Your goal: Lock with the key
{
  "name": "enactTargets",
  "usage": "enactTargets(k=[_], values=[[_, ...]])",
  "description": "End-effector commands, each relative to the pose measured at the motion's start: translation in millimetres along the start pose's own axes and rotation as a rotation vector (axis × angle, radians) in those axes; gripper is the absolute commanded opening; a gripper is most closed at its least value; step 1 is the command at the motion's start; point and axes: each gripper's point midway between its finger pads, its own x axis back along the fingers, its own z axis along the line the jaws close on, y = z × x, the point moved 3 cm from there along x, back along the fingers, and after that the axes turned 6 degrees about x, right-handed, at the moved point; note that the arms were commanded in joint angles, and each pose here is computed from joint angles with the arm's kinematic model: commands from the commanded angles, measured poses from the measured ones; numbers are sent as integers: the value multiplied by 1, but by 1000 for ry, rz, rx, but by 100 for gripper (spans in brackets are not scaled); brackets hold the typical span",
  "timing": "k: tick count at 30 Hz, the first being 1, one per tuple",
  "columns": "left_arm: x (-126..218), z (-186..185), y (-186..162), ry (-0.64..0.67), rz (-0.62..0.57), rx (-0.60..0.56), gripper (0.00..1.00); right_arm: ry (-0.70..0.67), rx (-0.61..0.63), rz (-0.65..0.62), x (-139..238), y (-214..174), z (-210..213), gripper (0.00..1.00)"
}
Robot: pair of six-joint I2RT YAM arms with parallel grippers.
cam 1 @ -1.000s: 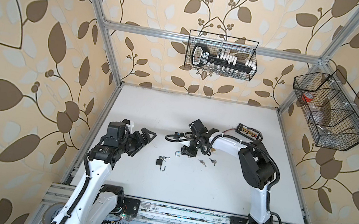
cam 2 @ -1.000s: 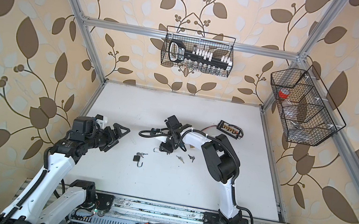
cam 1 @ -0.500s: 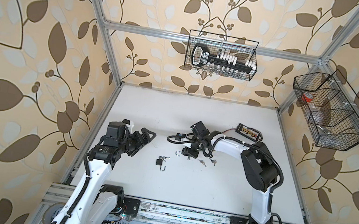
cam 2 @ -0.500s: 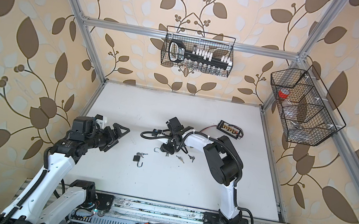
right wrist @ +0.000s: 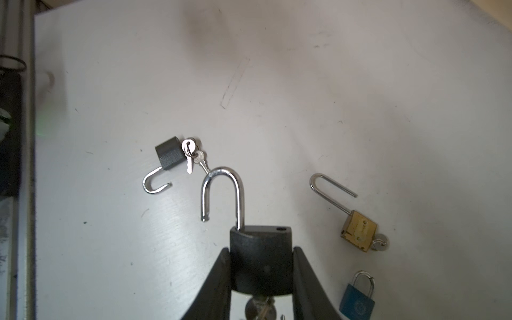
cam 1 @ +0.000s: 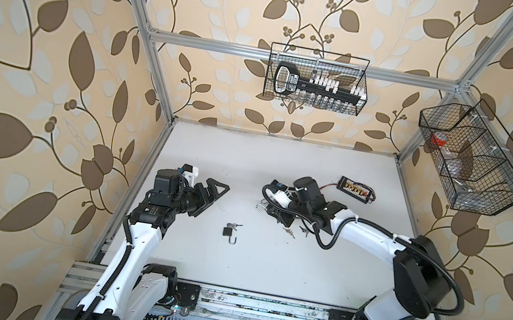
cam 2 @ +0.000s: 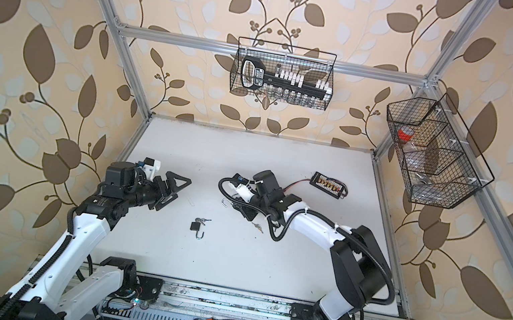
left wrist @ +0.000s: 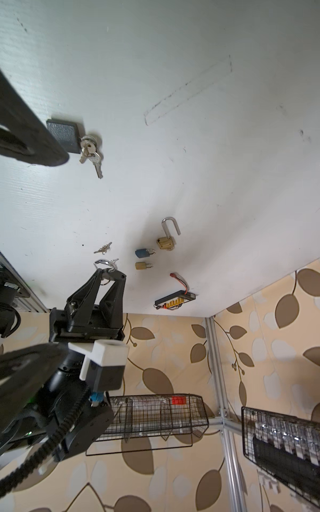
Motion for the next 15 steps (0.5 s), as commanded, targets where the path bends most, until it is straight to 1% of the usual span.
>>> enactTargets(k=[1,3,6,10,15], values=[[-2,-38,-8,-149,33,-159,98,48,-103,-148,19,21,12,0],[-8,-51,-18,-181,54,-222,96,86,-141,-213,34,26,21,0],[-21,-66,-39,-210,111,-299,92,131,-180,-266,49,31,32,0],[-38,-77,-57,-244,170,-341,84,143,-198,-297,62,32,38,0],[-51,-87,-69,-265,218,-366,70,154,-197,-306,68,35,40,0]])
